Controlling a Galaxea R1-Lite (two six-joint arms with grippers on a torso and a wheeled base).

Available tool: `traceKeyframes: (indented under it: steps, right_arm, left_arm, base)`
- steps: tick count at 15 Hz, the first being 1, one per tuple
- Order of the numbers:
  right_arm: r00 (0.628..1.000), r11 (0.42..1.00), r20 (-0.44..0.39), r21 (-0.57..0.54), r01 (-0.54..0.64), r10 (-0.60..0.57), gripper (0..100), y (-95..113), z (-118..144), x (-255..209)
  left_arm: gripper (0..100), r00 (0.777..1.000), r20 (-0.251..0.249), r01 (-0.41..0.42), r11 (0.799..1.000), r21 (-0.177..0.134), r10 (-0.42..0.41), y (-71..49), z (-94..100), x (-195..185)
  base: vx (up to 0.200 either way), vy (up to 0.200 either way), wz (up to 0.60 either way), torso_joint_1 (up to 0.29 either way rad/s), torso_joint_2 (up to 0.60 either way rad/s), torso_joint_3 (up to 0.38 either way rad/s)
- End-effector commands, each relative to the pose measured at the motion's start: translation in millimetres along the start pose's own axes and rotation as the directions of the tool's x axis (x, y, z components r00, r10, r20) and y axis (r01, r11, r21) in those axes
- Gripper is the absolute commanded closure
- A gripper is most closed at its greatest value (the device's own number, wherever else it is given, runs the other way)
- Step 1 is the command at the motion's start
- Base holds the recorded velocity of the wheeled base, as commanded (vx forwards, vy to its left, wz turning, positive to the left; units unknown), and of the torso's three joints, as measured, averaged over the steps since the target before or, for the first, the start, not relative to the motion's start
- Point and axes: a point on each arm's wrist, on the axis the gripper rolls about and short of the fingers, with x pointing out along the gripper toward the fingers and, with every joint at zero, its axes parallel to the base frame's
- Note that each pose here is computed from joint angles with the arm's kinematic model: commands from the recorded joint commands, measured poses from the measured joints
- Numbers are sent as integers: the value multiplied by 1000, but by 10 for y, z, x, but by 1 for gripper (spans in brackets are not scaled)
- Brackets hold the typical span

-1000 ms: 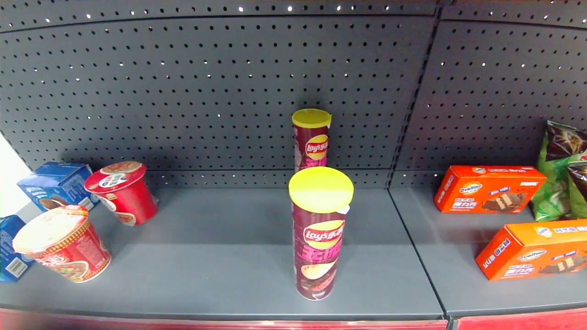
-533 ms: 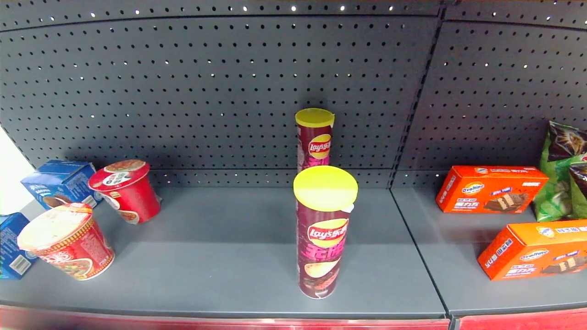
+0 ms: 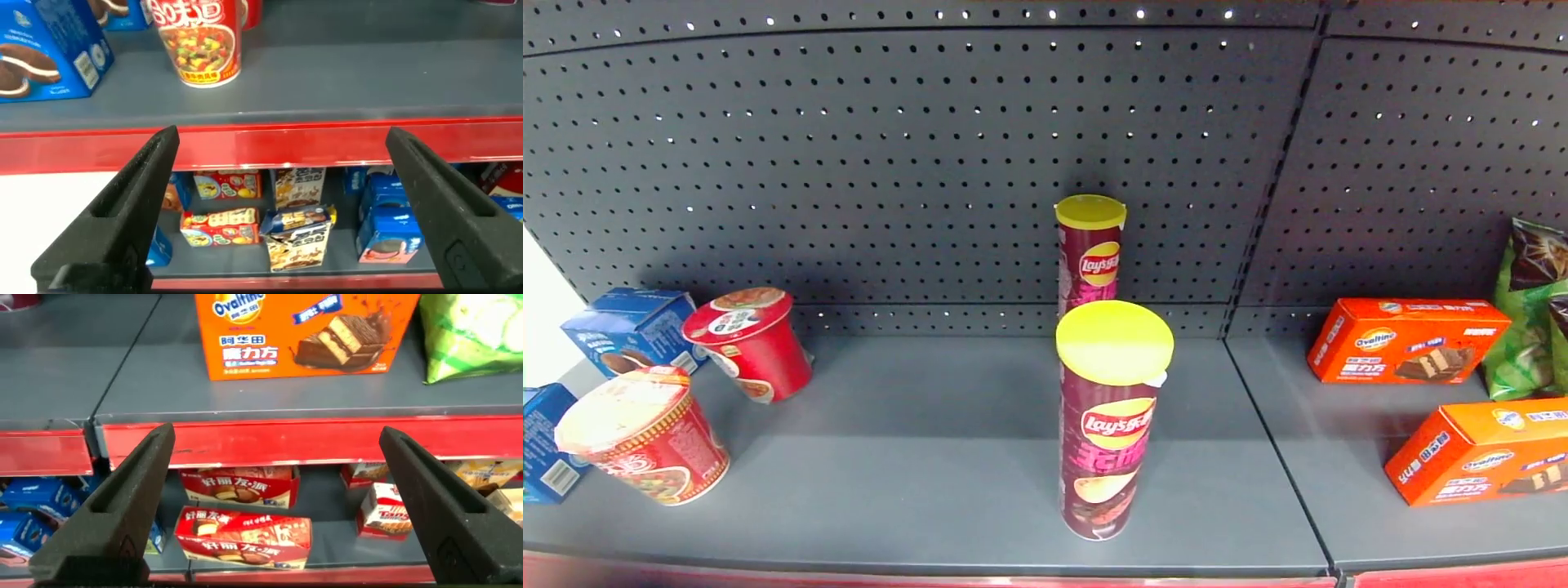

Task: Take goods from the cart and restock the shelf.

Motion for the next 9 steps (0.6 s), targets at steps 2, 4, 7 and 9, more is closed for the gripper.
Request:
traceKeyframes:
  steps: [2, 4, 7, 9]
  right_arm:
    - [1000, 1000, -1, 0, 1, -1, 0, 0, 0, 1]
    - [1000, 1000, -1, 0, 1, -1, 0, 0, 0, 1]
    - [1000, 1000, -1, 1, 1, -1, 0, 0, 0, 1]
    - [1000, 1000, -1, 0, 1, -1, 0, 0, 0, 1]
  left_arm:
    - [0, 1000, 0, 0, 1000, -1, 0, 0, 0, 0]
    - [0, 1000, 0, 0, 1000, 1, 0, 0, 0, 0]
    - [0, 1000, 0, 0, 1000, -1, 0, 0, 0, 0]
    - [0, 1000, 0, 0, 1000, -1, 0, 0, 0, 0]
  base:
    - [0, 0, 0, 0, 0, 0]
    - [0, 0, 0, 0, 0, 0]
    - [0, 0, 0, 0, 0, 0]
    - [0, 0, 0, 0, 0, 0]
